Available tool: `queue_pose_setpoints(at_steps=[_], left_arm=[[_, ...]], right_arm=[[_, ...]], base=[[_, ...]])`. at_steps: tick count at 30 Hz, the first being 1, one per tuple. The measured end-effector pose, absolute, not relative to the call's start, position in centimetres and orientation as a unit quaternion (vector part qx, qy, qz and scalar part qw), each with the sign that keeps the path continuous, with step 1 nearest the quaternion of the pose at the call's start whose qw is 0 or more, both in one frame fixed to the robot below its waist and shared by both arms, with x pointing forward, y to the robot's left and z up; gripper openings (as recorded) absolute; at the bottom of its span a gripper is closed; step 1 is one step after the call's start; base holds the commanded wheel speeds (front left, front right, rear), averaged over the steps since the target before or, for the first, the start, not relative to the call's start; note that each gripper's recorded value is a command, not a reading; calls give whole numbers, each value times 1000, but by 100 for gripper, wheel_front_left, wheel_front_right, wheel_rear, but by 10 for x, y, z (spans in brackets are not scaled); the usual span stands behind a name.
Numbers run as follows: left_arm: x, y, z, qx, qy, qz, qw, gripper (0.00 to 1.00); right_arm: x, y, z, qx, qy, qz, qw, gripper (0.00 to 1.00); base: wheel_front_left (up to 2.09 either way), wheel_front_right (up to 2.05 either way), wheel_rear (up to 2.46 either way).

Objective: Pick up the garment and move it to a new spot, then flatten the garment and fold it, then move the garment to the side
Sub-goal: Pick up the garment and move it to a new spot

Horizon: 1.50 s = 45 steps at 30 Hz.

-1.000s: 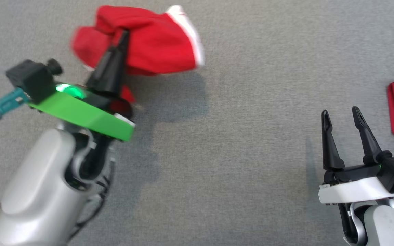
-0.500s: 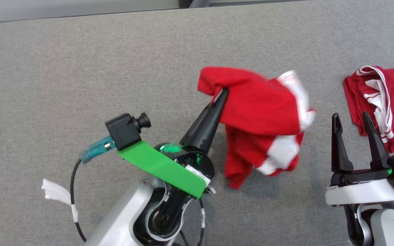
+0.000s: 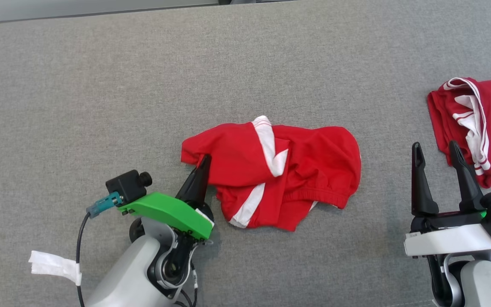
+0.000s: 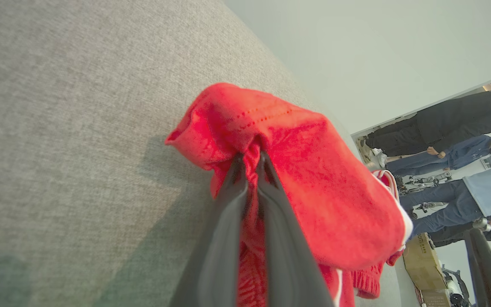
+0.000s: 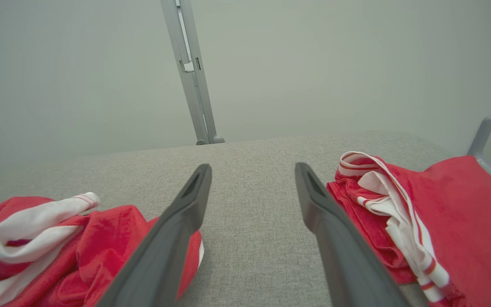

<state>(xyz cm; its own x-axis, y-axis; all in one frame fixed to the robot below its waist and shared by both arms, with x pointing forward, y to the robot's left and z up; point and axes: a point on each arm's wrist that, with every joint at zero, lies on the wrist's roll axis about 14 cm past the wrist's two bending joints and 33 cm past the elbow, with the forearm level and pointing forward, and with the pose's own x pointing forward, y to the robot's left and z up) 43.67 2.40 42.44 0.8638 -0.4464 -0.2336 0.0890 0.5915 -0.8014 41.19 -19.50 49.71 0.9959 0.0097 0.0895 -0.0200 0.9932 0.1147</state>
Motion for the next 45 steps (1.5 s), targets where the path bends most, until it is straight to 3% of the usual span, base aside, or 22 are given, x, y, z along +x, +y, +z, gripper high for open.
queue_pose_setpoints(at_steps=[1, 2, 4, 5, 6, 7, 17, 19, 35, 45], left_arm=[[436, 27, 420, -421, 214, -150, 868, 0], [435, 30, 415, -415, 218, -147, 871, 7], [434, 36, 407, -387, 221, -145, 883, 33], [435, 38, 405, -377, 219, -145, 888, 49], [435, 41, 403, -370, 218, -143, 892, 87], [435, 41, 403, -368, 217, -143, 893, 100], [428, 56, 416, -315, 176, -143, 922, 100], [428, 73, 435, -304, 134, -127, 935, 100], [353, 153, 446, -204, 67, -31, 976, 100], [323, 165, 453, -159, 48, -27, 986, 100]], right_arm=[[412, -195, 497, 58, -44, 8, 997, 100], [412, -195, 497, 58, -44, 8, 997, 100], [412, -194, 497, 58, -44, 8, 997, 100], [412, -194, 497, 58, -44, 9, 997, 100], [412, -193, 497, 58, -44, 10, 997, 100], [412, -193, 497, 58, -45, 10, 997, 100], [400, -196, 505, 56, -52, 7, 997, 100], [393, -201, 507, 49, -53, -1, 997, 100], [352, -223, 508, 18, -46, -30, 998, 100], [333, -230, 507, 10, -43, -39, 998, 100]], base=[[0, 0, 0], [0, 0, 0], [0, 0, 0], [0, 0, 0], [0, 0, 0], [0, 0, 0], [0, 0, 0], [0, 0, 0], [0, 0, 0], [0, 0, 0]])
